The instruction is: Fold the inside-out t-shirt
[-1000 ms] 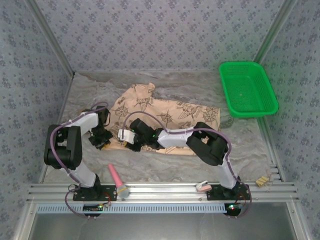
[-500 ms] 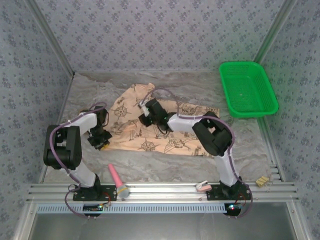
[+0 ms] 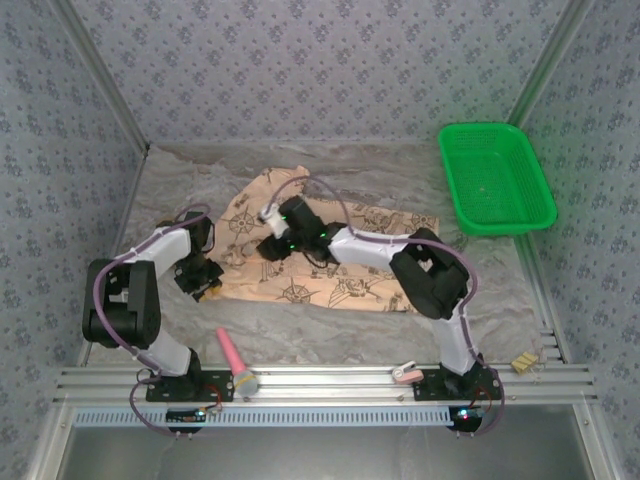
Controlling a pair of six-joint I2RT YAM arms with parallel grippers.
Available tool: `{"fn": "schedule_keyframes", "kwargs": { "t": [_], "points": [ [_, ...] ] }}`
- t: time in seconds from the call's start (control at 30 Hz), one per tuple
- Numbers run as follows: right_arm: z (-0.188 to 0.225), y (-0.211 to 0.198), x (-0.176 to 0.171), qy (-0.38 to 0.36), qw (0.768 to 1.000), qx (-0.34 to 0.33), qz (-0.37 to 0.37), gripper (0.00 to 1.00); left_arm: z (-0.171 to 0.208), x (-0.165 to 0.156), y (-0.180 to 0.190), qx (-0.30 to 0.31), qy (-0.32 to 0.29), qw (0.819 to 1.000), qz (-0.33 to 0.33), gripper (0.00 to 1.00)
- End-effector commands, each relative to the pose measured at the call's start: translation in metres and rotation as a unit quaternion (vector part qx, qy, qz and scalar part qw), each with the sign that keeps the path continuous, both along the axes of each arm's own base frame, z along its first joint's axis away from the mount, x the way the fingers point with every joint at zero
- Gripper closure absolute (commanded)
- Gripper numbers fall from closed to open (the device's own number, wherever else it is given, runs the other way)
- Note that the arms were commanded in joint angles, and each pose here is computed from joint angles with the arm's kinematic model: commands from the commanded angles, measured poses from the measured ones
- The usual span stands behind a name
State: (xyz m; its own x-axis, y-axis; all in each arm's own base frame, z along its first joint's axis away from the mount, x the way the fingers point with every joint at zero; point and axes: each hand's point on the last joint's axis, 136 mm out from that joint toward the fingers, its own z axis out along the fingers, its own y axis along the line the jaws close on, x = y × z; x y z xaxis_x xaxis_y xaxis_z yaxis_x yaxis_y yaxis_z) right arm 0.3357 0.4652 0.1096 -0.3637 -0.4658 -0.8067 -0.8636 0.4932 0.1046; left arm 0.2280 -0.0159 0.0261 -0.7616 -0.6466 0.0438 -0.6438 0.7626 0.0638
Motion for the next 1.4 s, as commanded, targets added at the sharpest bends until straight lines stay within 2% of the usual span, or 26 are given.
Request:
{"fn": "schedule_keyframes", "kwargs": {
  "t": [0.0,0.2,0.23,0.3,0.37,0.47,0.57,0.63,0.73,0.83,0.97,1.03,1.17,1.3,1.37],
  "points": [
    [-0.020,0.024,-0.014,-0.074,0.990,-0.055,0.106,0.38,-0.004,-0.007,0.000,-0.006,0.009,1.000,0.009,0.72],
    [-0.051,0.044,-0.004,-0.081,0.988,-0.087,0.100,0.37,-0.013,-0.013,0.003,-0.001,0.026,1.000,0.012,0.73],
    [-0.055,0.044,0.008,-0.100,0.987,-0.102,0.074,0.39,-0.014,-0.014,0.002,-0.002,0.026,1.000,0.012,0.73],
    [-0.055,0.035,0.045,-0.133,0.982,-0.129,-0.028,0.41,-0.015,-0.015,0.003,0.001,0.030,1.000,0.010,0.73],
    [-0.048,0.014,0.085,-0.109,0.972,-0.138,-0.155,0.52,-0.016,-0.017,0.004,0.001,0.033,0.999,0.011,0.73],
    [-0.026,-0.006,0.123,-0.074,0.960,-0.090,-0.255,0.51,-0.017,-0.017,0.003,-0.005,0.030,0.999,0.015,0.74],
    [-0.012,-0.008,0.134,-0.008,0.964,-0.013,-0.265,0.45,-0.015,-0.016,0.003,-0.006,0.030,1.000,0.007,0.74],
    [-0.007,-0.014,0.133,0.026,0.964,0.006,-0.266,0.44,-0.011,-0.013,0.003,-0.009,0.024,1.000,0.005,0.74],
    [0.002,-0.030,0.121,0.051,0.967,0.010,-0.251,0.43,-0.005,-0.009,0.002,-0.011,0.009,1.000,0.006,0.72],
    [0.017,-0.060,0.096,0.063,0.970,0.017,-0.235,0.43,0.004,-0.003,-0.001,-0.021,0.002,1.000,-0.004,0.65],
    [0.021,-0.112,0.042,0.096,0.971,0.015,-0.220,0.44,0.026,0.000,-0.005,-0.032,-0.014,0.999,-0.014,0.62],
    [0.010,-0.140,0.008,0.120,0.967,-0.004,-0.223,0.45,0.040,0.000,-0.004,-0.029,-0.029,0.999,-0.018,0.62],
    [-0.004,-0.208,-0.045,0.179,0.933,-0.042,-0.309,0.46,0.067,0.000,-0.010,-0.017,-0.053,0.997,-0.047,0.58],
    [-0.016,-0.264,-0.081,0.211,0.893,-0.030,-0.397,0.50,0.073,0.018,-0.049,-0.037,-0.101,0.989,-0.103,0.44],
    [-0.035,-0.303,-0.101,0.246,0.846,-0.055,-0.470,0.51,0.067,0.029,-0.060,-0.042,-0.103,0.987,-0.120,0.40]
  ]
}}
